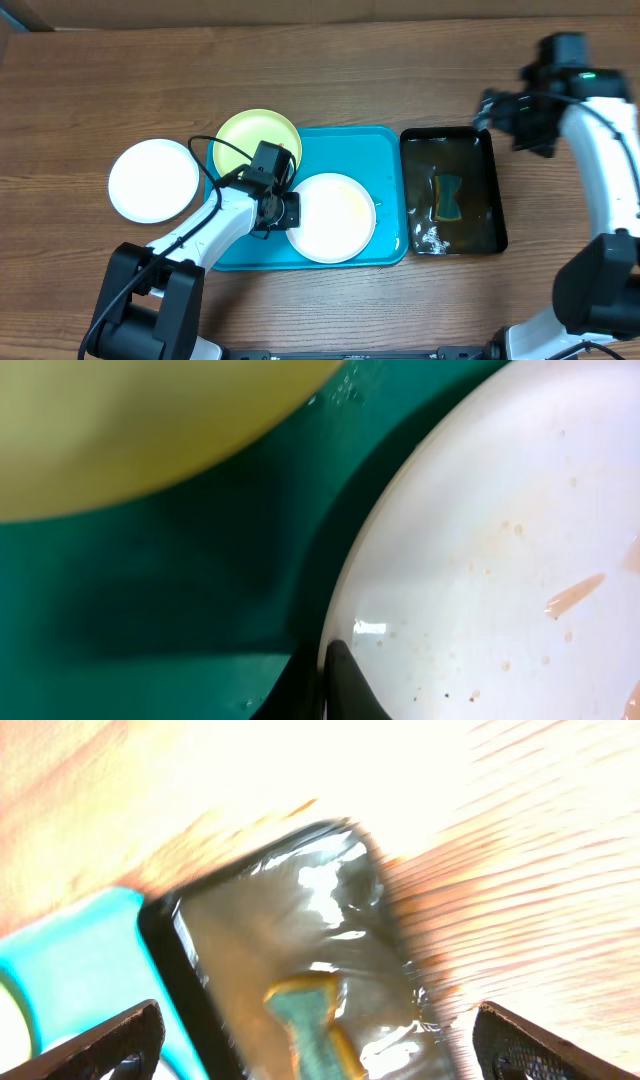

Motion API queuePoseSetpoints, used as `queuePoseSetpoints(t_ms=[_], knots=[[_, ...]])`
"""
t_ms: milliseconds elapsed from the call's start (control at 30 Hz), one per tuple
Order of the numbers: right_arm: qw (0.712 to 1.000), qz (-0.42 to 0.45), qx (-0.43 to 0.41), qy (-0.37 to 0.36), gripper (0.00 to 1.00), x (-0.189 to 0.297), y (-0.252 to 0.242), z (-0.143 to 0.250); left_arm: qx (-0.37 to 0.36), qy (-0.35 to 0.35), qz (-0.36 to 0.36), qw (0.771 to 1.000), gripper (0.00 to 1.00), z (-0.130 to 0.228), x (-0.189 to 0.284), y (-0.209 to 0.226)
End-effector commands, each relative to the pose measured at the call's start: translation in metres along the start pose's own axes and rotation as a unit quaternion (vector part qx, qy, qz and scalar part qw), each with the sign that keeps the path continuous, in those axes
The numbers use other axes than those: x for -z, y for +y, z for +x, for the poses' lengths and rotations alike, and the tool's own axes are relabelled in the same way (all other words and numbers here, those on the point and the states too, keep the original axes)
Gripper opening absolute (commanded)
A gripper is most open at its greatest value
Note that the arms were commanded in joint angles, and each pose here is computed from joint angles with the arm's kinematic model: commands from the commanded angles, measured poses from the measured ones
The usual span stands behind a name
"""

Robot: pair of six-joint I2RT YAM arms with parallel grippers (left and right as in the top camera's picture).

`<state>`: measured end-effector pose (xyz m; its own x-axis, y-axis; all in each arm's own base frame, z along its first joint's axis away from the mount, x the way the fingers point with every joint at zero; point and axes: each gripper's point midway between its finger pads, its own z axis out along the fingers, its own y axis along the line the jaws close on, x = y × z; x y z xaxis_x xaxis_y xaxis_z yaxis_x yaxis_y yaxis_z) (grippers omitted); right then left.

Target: Clean dirty plates on tray and stack at the side

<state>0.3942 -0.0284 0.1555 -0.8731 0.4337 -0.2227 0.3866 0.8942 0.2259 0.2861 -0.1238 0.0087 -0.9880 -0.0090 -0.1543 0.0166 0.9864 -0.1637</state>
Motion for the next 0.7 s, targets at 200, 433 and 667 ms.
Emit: queuePoseSetpoints(t_ms=[200,433,667], knots=[[0.995,0.016,-0.093,-0.025,1.0,0.017,-0.058,-0.02,-0.006,-0.035,-0.03,0.999,0.04,-0.051,0.048,-0.009],[0.995,0.017,-0.1,-0.026,1.0,0.018,-0.064,-0.021,-0.016,-0.073,-0.018,0.997,0.04,-0.081,0.078,-0.023],[0.995,0.017,-0.1,-0.026,1.0,0.018,-0.064,-0.021,-0.025,-0.118,0.003,0.993,0.04,-0.108,0.107,-0.042]])
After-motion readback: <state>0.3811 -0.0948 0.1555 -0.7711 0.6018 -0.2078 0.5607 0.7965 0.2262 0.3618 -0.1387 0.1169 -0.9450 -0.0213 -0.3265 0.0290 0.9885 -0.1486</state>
